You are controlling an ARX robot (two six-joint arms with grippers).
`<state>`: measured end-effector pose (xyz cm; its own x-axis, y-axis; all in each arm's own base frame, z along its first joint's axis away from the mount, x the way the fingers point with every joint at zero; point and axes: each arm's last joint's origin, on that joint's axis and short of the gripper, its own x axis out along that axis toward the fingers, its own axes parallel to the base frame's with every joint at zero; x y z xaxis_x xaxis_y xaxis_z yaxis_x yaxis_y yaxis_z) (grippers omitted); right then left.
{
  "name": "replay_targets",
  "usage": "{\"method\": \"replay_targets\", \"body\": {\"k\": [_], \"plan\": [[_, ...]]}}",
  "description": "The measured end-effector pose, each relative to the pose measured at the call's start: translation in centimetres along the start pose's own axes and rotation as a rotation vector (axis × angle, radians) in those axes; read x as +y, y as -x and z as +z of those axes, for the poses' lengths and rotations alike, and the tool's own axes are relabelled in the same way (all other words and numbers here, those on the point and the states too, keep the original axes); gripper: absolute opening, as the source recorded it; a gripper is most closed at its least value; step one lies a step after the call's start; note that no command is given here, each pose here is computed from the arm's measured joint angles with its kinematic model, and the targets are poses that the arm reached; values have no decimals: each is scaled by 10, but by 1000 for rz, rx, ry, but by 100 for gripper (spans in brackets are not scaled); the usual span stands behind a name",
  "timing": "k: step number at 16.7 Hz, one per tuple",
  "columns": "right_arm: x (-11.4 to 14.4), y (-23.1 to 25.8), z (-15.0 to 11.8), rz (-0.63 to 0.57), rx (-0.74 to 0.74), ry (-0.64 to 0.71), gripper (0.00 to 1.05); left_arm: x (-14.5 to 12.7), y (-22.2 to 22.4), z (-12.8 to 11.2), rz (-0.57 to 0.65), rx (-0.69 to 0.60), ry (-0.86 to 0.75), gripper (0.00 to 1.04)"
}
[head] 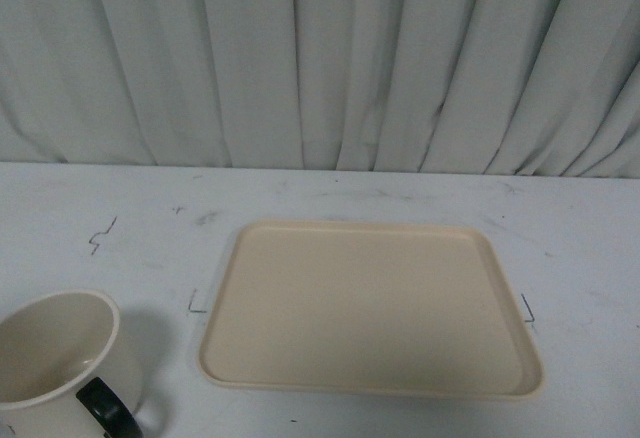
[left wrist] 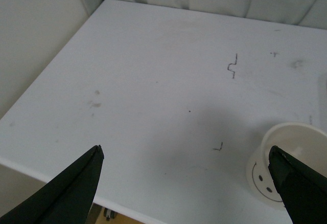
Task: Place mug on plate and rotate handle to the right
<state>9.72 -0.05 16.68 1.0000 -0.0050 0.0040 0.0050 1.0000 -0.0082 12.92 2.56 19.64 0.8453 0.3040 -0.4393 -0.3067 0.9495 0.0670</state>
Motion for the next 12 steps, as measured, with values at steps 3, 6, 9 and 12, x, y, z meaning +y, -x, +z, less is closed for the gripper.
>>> {"method": "replay_targets", "body": {"k": [3, 6, 9, 12], "plan": [[0, 0, 0, 0, -2, 0, 98, 4, -18, 19, -52, 84, -25, 98], [0, 0, 0, 0, -2, 0, 98, 4, -33, 23, -78, 178, -46, 98], [0, 0, 0, 0, -2, 0, 98, 1, -50, 24, -112, 292, -62, 98], [0, 0, 0, 0, -2, 0, 98, -6, -67, 26, -166, 381, -80, 98]]}}
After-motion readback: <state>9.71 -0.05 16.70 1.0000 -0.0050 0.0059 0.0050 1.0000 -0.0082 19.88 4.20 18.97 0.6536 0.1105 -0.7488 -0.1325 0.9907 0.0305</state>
